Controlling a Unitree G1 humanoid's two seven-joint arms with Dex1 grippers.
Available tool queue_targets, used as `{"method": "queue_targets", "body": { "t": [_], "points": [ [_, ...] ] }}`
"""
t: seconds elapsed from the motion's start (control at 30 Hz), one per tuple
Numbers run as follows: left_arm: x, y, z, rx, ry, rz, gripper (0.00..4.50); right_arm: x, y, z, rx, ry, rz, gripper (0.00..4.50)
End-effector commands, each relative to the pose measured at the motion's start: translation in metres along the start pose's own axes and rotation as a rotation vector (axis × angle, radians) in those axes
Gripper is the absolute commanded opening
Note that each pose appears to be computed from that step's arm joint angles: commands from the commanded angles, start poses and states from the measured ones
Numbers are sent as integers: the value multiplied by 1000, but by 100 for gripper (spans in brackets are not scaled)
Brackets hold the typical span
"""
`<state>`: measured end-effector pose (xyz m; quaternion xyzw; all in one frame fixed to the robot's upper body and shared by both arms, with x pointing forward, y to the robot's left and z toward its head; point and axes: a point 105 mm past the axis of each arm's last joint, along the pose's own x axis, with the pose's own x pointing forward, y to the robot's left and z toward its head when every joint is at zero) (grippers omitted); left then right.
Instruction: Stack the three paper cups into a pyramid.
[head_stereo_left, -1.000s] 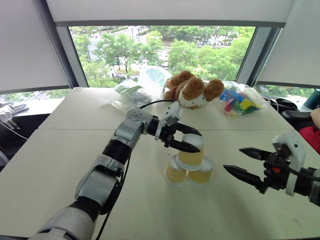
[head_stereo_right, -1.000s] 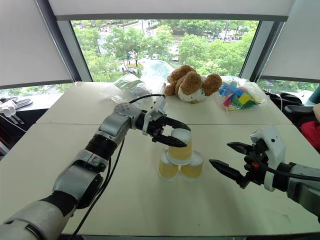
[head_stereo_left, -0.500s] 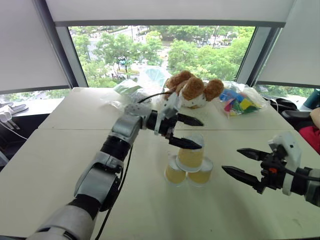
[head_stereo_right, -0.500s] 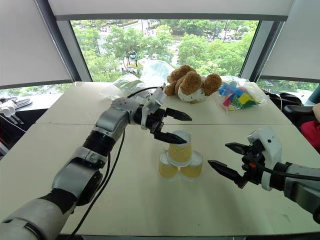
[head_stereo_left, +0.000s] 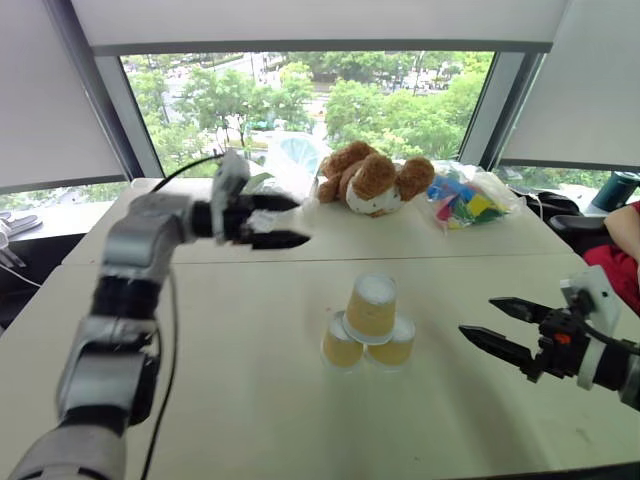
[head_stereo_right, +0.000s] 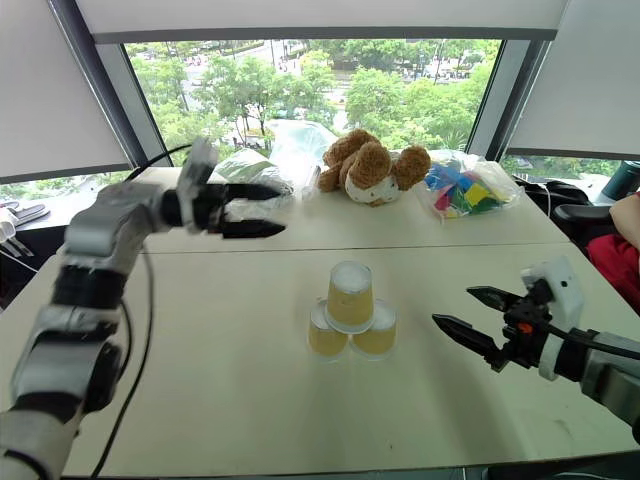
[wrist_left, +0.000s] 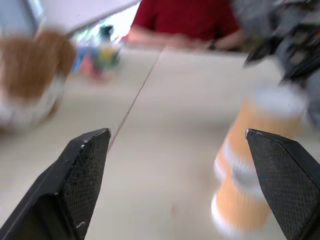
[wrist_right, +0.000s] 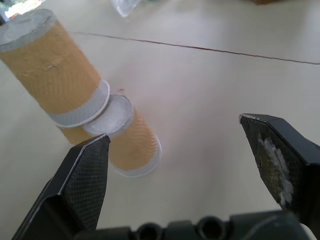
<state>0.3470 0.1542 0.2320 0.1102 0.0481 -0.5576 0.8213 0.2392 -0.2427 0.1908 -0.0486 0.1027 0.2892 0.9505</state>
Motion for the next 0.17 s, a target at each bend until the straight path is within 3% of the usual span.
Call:
{"method": "queue_targets", "body": {
  "t": [0.03,0.17],
  "points": [
    [-19,-24,-6,-5,27,73,445,-1,-5,0,-10,-23,-4,450],
    [-32,-58,-56,-156,40,209,445,6,-7,-22,25,13,10,450]
  ]
}}
